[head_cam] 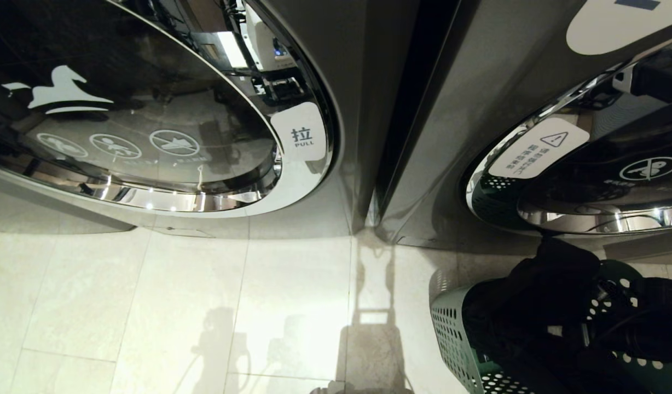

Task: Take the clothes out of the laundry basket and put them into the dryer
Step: Take the clothes out of the basket

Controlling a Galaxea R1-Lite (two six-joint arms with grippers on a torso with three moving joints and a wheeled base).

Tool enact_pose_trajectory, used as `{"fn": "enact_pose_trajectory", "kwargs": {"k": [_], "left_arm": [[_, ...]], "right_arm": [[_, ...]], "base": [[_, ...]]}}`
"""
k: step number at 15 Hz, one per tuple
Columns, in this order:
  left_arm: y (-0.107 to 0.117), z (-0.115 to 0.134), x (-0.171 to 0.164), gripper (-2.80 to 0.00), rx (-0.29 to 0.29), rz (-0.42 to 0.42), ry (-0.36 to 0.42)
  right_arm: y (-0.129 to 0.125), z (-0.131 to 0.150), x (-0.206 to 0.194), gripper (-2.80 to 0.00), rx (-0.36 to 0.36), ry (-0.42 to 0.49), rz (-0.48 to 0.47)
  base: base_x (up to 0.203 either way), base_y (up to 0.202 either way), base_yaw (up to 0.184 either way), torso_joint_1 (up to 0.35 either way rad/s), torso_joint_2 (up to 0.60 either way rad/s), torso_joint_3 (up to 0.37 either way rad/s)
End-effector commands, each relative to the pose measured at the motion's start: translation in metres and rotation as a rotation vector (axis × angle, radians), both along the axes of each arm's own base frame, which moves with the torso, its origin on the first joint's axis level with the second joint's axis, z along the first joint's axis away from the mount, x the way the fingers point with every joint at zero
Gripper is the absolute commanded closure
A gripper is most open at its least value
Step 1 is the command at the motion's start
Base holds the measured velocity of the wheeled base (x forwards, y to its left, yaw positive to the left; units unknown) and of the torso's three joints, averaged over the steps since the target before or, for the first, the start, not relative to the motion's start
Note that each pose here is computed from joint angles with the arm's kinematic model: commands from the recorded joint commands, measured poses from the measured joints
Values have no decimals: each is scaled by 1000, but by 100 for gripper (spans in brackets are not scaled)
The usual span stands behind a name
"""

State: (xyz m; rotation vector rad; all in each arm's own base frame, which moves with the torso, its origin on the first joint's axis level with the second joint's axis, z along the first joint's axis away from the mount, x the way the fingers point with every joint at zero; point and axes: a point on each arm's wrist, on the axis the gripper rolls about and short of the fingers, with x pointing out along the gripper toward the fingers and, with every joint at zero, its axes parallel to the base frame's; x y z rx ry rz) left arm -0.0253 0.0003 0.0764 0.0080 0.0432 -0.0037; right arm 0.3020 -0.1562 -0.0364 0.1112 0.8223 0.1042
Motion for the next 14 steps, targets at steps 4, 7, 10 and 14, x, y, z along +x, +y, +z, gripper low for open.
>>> {"fn": "enact_pose_trajectory", "kwargs": {"k": [4,7,10,14], "left_arm": [[0,0,0,0,0,0,0],[0,0,0,0,0,0,0],[0,0,0,0,0,-1,0],[0,0,0,0,1,-1,0]], "right_arm": [[0,0,0,0,-1,-3,3],[1,9,0,0,-13,-23,5],[6,26,-10,0,-12,-32,9],[21,62,-43,0,6,-24,-2]], "base": [[0,0,0,0,0,0],[0,0,0,0,0,0],[0,0,0,0,0,0],[0,0,0,0,0,0]]}}
